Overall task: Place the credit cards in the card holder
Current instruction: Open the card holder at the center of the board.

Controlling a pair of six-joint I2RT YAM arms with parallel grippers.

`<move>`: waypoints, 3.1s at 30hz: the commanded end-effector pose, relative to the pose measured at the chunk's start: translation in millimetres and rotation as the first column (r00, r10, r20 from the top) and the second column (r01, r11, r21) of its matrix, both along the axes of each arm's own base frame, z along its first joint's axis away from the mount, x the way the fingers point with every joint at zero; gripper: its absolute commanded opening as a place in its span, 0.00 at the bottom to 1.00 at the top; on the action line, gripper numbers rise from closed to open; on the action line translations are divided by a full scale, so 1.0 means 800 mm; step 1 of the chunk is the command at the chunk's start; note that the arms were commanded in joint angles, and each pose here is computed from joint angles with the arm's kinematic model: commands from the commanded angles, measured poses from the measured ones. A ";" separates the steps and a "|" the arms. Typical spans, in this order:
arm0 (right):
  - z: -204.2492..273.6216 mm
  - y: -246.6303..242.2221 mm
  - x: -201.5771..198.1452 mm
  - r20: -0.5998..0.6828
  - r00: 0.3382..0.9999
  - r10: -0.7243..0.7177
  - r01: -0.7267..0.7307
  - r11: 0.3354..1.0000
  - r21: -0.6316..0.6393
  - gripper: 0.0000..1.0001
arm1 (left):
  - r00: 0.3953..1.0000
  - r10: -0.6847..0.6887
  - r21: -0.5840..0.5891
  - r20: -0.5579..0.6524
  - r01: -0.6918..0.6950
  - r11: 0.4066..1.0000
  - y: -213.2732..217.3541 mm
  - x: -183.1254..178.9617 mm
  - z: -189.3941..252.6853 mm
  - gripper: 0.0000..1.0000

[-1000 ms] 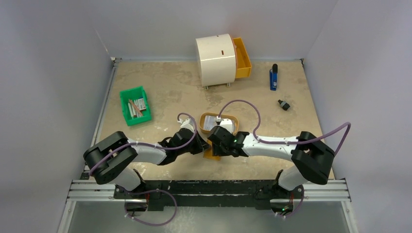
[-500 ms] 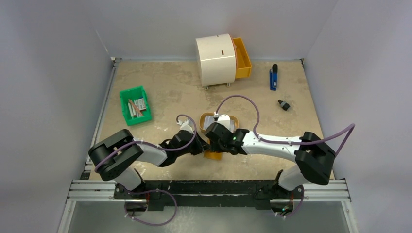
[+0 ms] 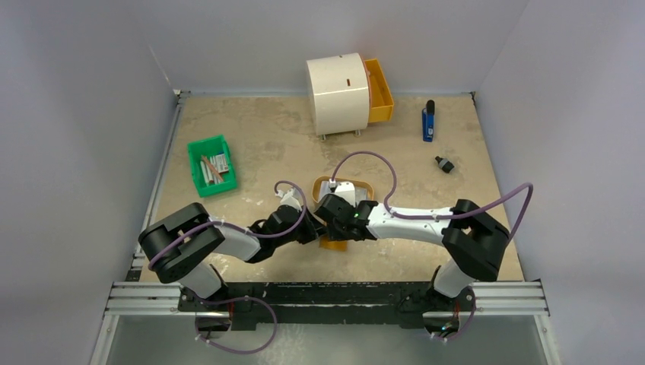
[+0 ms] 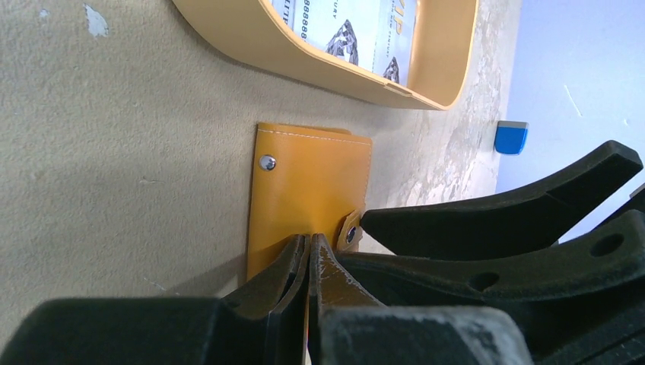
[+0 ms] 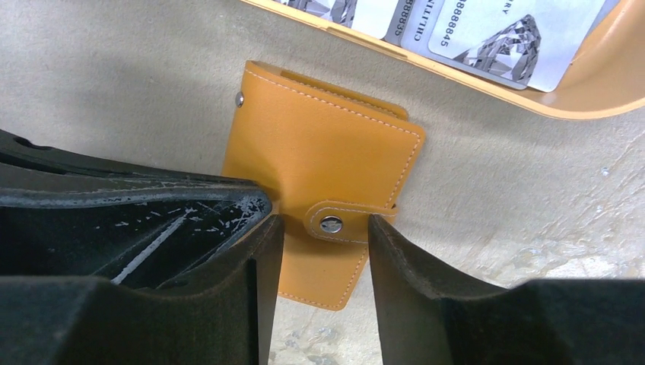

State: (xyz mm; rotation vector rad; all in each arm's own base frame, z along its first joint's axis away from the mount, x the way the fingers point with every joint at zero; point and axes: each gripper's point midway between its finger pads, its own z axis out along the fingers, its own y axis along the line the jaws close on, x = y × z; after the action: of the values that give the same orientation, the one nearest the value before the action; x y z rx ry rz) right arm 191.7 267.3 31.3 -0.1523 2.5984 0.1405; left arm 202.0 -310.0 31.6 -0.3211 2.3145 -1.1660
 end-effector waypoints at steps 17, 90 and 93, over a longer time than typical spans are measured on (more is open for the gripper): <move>0.005 -0.019 0.004 0.029 0.999 -0.036 0.038 0.997 -0.067 0.00 | 0.998 0.009 0.057 -0.054 -0.006 0.998 0.015 -0.013 -0.032 0.00; 0.121 -0.010 -0.044 0.195 0.976 0.097 -0.183 0.855 0.486 0.00 | 0.989 -0.093 0.201 0.117 0.068 0.977 0.001 -0.023 0.056 0.76; 0.124 -0.009 -0.043 0.202 0.975 0.096 -0.185 0.854 0.487 0.00 | 0.989 -0.101 0.207 0.110 0.076 0.975 0.001 -0.025 0.051 0.76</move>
State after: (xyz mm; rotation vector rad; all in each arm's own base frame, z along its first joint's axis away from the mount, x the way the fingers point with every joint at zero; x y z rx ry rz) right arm 152.0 254.4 111.2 -0.1672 2.3499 0.7718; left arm 176.9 -303.5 60.0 -0.0866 2.3788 -0.9317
